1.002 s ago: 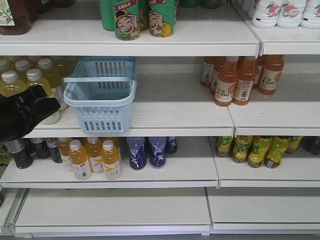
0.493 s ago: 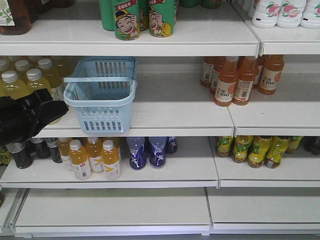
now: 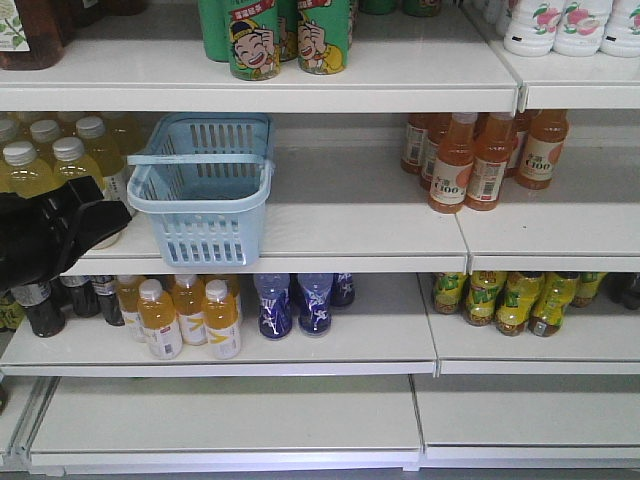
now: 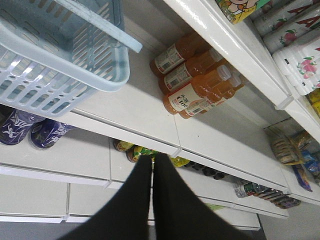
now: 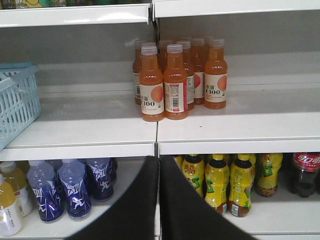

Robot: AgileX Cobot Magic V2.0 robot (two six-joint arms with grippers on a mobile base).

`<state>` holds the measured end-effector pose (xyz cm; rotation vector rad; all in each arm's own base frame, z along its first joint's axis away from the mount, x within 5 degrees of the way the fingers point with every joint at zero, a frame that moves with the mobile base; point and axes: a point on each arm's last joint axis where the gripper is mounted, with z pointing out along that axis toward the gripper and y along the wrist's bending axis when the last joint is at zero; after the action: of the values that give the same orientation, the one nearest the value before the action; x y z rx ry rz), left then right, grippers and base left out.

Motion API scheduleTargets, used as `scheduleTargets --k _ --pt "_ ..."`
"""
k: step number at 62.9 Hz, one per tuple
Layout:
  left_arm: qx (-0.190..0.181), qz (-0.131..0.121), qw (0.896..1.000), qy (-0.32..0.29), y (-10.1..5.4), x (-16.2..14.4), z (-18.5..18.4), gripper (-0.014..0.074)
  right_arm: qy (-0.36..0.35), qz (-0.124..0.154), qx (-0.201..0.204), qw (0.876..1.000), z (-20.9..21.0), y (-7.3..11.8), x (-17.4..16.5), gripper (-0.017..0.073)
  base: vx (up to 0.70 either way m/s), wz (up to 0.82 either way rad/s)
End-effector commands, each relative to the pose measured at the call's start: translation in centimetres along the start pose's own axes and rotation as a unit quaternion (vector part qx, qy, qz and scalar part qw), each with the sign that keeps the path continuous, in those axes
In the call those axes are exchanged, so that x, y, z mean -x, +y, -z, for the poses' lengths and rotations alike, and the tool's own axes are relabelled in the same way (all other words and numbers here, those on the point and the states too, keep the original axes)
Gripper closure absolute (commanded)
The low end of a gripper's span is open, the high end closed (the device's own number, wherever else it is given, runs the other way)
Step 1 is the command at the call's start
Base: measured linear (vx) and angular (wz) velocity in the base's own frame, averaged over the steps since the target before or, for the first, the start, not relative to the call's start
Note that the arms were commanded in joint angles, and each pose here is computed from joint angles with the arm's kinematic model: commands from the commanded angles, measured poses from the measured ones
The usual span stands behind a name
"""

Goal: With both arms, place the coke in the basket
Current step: 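Raise the left gripper toward the light-blue basket handle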

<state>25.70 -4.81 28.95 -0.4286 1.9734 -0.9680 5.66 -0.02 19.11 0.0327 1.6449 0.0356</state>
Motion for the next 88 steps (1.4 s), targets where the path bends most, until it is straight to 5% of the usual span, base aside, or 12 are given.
scheduleTargets --k 1,88 --pt "-0.036 0.017 0.999 -0.024 -1.6 0.97 0.56 0.0599 -0.043 0.009 0.002 0.999 0.1 0.05 0.46 0.0564 0.0 0.0" --pt "-0.017 0.019 0.999 -0.036 -1.22 1.19 0.51 0.0599 -0.043 0.009 0.002 0.999 0.1 0.05 0.46 0.0564 0.0 0.0"
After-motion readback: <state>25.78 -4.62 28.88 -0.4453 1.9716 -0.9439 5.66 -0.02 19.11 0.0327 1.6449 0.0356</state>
